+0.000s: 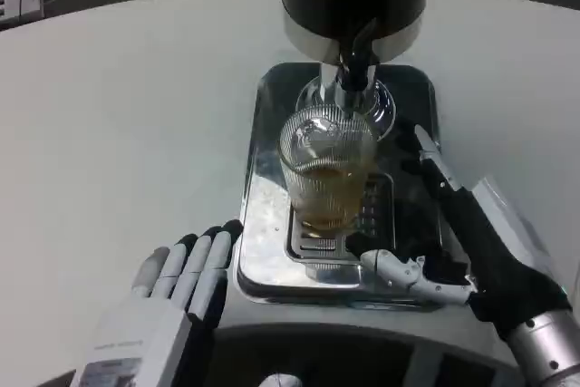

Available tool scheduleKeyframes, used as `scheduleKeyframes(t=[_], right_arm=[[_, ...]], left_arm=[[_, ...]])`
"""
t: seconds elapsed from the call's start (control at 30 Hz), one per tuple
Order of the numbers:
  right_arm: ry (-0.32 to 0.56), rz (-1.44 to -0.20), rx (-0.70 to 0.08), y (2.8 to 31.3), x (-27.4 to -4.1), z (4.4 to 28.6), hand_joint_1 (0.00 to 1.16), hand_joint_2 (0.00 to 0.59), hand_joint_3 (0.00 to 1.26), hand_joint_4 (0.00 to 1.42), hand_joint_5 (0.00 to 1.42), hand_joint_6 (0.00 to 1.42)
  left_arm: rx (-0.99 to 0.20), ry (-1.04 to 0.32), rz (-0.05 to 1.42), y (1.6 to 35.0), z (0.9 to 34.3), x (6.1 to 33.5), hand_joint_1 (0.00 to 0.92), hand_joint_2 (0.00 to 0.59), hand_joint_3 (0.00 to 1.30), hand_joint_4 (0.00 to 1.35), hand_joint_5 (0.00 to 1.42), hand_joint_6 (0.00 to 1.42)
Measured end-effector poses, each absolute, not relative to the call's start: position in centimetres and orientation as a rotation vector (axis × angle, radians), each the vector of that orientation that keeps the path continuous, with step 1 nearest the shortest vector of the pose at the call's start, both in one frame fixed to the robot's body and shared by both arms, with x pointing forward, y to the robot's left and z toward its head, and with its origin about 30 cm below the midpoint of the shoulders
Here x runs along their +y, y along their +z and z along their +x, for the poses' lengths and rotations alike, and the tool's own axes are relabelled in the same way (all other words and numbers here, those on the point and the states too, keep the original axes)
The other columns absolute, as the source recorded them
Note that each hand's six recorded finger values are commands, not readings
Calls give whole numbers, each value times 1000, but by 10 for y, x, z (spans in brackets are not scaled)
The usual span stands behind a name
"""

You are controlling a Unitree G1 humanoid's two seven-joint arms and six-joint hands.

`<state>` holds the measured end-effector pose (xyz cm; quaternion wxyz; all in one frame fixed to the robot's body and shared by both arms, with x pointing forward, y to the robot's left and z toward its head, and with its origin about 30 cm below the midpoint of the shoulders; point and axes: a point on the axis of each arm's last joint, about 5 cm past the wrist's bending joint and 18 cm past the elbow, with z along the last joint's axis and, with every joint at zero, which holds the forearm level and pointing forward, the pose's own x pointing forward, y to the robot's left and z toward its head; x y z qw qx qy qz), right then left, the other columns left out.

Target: Grasp the cup under the faucet to collect the drink, then remove the cup.

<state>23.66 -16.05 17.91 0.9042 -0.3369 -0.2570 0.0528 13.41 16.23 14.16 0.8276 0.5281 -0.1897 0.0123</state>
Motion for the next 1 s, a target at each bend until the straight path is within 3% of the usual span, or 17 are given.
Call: scheduleKeyframes(t=[1.0], right_arm=[[172,-617,-574,190,-129,269,647,217,0,82,170,286]], left_arm=[[-356,42,1131,144,127,166,0,186,0,0,0,0]])
